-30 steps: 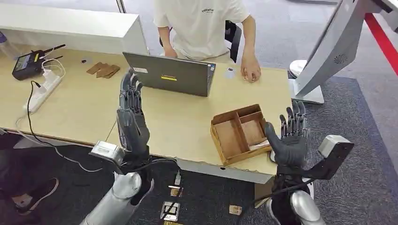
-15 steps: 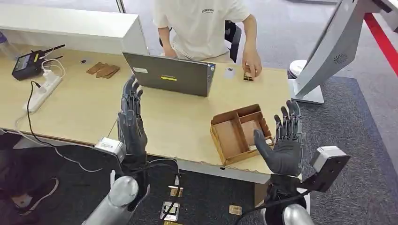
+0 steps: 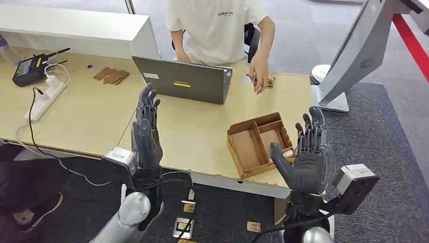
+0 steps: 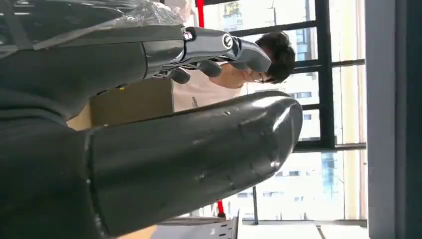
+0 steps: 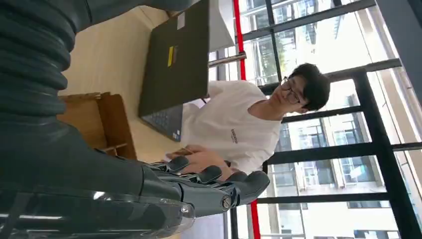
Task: Pass the card to the sensor for recognition and then transmit it.
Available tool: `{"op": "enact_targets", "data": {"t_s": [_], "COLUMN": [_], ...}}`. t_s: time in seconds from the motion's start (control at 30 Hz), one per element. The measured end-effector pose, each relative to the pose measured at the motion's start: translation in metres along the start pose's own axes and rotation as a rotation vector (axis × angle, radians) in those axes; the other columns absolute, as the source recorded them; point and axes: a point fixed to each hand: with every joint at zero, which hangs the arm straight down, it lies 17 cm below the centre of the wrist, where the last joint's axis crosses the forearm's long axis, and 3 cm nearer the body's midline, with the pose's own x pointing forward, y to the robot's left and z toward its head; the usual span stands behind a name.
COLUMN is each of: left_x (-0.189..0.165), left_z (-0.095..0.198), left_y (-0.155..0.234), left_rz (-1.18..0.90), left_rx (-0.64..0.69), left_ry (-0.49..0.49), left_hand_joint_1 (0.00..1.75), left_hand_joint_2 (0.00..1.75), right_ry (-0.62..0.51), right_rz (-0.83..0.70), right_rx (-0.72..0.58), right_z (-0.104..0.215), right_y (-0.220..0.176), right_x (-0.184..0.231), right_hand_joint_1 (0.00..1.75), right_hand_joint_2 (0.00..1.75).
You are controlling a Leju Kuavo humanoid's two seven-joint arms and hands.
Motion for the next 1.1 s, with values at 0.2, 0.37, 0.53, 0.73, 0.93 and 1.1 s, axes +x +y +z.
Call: {"op": "enact_targets", "data": {"t_s": [0.2, 0.37, 0.53, 0.73, 0.93, 1.1], "left_x": [0.0, 0.002, 0.003, 0.005, 0.005, 0.006], "left_z": [0.001, 0.002, 0.003, 0.003, 0.002, 0.003], "left_y": [-0.003, -0.007, -0.009, -0.01, -0.011, -0.014], "left_rz": [0.002, 0.006, 0.006, 0.01, 0.015, 0.022], "left_rx": [-0.007, -0.018, -0.024, -0.028, -0.031, -0.036], "left_ry": [0.004, 0.001, 0.001, -0.003, -0.002, -0.002], "left_hand_joint_1": [0.0, 0.0, 0.0, 0.0, 0.0, 0.0], "left_hand_joint_2": [0.0, 0.0, 0.0, 0.0, 0.0, 0.0], "right_ry": [0.003, 0.011, 0.024, 0.025, 0.036, 0.051], "right_rz": [0.006, 0.003, 0.0, 0.0, 0.0, -0.013], "right_rx": [0.011, 0.013, 0.016, 0.016, 0.017, 0.018], "right_z": [0.003, 0.005, 0.006, 0.006, 0.006, 0.007], "right_y": [0.003, 0.004, 0.005, 0.005, 0.005, 0.005], "right_x": [0.001, 0.0, -0.002, -0.003, -0.005, -0.007], "right_hand_joint_1": [0.0, 0.0, 0.0, 0.0, 0.0, 0.0], "right_hand_joint_2": [1.75, 1.75, 1.75, 1.75, 1.75, 1.75]}}
